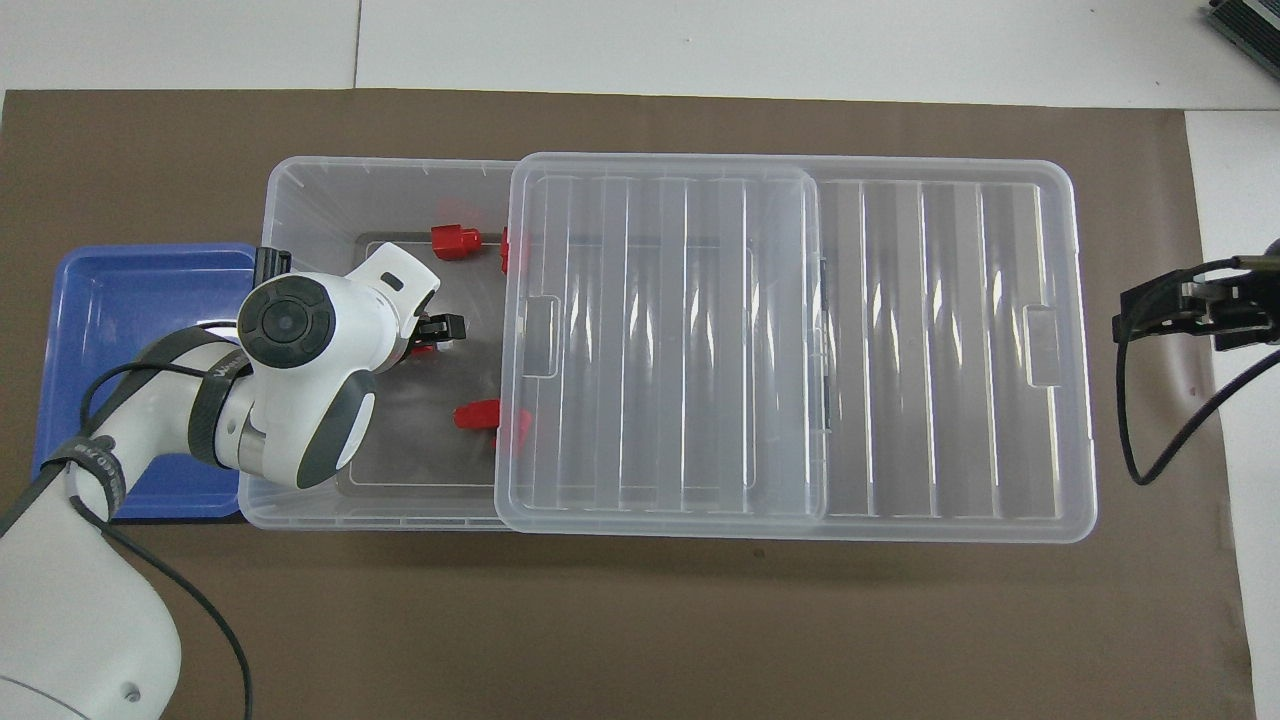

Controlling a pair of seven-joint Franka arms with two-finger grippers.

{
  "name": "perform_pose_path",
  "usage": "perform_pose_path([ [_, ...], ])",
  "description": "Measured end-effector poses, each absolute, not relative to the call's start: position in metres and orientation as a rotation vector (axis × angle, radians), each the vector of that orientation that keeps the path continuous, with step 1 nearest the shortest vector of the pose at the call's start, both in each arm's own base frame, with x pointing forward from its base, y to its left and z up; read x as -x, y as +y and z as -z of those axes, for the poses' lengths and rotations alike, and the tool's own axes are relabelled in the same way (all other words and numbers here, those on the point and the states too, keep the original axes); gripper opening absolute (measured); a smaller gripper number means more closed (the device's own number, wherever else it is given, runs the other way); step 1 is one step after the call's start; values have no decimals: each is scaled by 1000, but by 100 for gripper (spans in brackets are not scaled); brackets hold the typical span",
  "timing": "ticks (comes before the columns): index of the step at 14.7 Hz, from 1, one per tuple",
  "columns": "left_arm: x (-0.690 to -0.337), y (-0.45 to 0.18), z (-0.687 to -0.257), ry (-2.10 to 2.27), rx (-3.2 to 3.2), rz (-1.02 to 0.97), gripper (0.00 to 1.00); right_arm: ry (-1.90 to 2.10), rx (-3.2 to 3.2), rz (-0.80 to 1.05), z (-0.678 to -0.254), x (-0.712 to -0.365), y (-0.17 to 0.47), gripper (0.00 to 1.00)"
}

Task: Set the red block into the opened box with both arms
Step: 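Carry the red block into the open clear box and release it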

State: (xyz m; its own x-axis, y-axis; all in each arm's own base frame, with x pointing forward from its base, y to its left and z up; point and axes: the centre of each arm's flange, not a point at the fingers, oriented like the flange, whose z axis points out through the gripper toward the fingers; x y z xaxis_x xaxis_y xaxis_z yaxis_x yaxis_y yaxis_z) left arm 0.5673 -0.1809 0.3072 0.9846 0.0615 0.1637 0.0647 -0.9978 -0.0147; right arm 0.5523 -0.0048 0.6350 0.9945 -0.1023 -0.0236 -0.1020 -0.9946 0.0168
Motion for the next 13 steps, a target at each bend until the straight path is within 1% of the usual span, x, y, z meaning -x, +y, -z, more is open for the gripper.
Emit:
perform_pose_path([
  [1,-567,-181,-309,-100,3107,246,100,-160,-3123,15,-631,-554,-5,81],
  [2,-568,-180,-314,-103,3102,233,100,-163,-3123,-2,-626,-556,-6,74],
  [4,-570,-180,-336,-111,3090,210,100,-181,-3123,-29,-613,-557,-13,49],
  [7,-570,-178,-375,-126,3073,186,100,-236,-3119,-108,-592,-560,-34,19],
  [8,-570,-177,-386,-131,3069,177,100,-254,-3117,-132,-586,-562,-40,7],
  [9,-570,-176,-396,-135,3064,167,100,-269,-3114,-151,-579,-563,-46,1],
  [13,-568,-172,-438,-160,3038,106,100,-288,-3109,-203,-551,-570,-54,1],
])
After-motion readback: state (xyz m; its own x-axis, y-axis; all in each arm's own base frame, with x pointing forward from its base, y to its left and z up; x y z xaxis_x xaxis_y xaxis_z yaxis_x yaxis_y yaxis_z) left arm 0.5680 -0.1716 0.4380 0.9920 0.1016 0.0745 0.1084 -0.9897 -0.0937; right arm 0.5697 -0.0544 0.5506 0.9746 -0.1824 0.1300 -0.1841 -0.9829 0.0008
